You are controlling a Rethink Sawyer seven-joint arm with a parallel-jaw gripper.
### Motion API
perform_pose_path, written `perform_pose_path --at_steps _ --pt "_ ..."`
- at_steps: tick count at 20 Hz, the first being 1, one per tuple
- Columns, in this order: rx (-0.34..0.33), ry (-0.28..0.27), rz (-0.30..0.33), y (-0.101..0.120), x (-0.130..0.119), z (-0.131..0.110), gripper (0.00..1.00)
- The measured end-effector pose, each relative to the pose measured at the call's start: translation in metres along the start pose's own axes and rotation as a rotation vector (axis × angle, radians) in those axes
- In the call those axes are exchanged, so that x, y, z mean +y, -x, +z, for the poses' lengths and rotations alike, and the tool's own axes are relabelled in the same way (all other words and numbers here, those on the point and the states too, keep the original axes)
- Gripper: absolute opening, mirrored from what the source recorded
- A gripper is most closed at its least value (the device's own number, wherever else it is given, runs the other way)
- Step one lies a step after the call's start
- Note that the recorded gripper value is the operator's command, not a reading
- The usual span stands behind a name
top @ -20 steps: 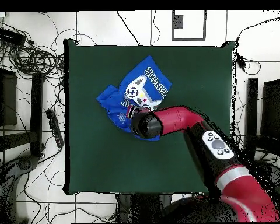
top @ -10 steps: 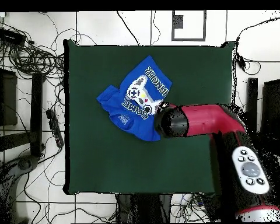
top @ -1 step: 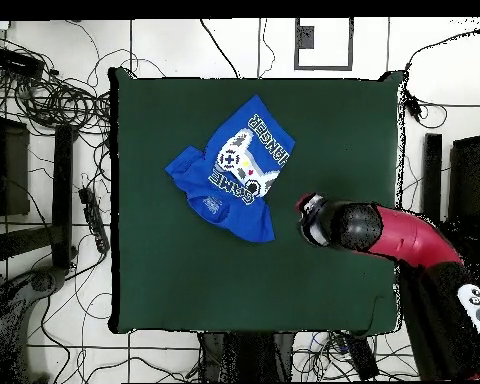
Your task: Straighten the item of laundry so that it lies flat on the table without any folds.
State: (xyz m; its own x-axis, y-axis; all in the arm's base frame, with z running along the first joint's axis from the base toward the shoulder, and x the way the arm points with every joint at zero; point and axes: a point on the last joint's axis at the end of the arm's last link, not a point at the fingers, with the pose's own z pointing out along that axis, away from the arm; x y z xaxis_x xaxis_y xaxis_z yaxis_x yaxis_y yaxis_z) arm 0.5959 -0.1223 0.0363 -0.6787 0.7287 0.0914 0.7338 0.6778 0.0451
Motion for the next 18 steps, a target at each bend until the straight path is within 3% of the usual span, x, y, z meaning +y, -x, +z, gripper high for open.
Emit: perform_pose_path --at_steps 3,7,13,15,18 --pt "0.056 0.008 0.030 -0.013 -0.007 0.011 0.00" --pt "0.183 0.052 0.092 -0.042 -0.008 0.026 0.00" --pt "0.312 0.090 0.119 -0.082 0.000 0.047 0.00" --pt "0.316 0.092 0.115 -0.089 0.001 0.051 0.00" --pt "0.263 0.099 0.086 -0.096 0.009 0.061 0.00"
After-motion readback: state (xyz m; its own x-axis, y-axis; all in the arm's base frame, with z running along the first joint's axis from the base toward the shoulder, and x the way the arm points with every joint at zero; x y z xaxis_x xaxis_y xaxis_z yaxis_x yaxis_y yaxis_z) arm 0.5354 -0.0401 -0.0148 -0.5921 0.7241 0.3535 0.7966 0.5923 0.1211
